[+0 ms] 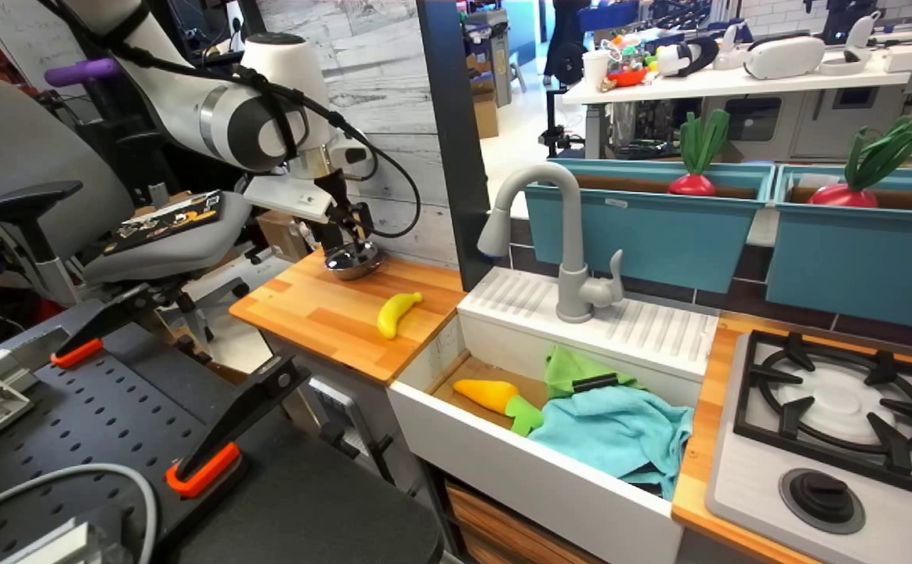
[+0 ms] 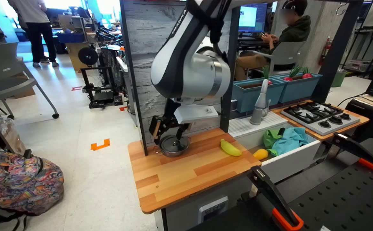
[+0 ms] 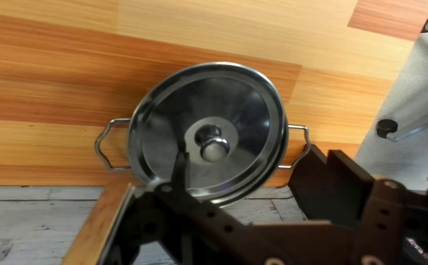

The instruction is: Put the silver lid on the silver pot, move the banana to the left, push the faucet to the left

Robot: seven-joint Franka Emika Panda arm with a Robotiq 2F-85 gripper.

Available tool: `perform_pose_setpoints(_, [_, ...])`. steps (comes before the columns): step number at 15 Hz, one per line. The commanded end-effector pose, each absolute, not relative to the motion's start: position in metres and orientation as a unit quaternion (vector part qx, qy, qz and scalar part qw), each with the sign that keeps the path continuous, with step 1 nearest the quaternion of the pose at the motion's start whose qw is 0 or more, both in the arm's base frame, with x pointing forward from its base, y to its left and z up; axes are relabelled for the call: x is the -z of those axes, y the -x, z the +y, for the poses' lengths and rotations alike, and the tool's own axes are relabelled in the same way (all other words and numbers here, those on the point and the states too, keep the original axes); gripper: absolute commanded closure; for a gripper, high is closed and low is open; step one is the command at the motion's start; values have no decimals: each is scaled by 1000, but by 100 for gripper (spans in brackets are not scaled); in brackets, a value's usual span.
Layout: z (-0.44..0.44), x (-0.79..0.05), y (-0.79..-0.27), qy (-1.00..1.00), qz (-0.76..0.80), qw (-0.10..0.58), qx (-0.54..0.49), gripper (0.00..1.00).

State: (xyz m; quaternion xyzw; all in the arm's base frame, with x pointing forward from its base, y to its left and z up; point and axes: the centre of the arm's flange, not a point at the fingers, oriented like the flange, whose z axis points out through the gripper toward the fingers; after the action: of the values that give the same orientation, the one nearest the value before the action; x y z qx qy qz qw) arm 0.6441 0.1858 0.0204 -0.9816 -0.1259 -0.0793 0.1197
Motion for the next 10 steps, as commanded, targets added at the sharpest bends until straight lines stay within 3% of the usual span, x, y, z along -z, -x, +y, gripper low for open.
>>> perform_pose_setpoints(1, [193,-42,-635,977,-143,114,105,0])
perform_pose_setpoints(10, [165,-71,-546,977,-165,100,85,0])
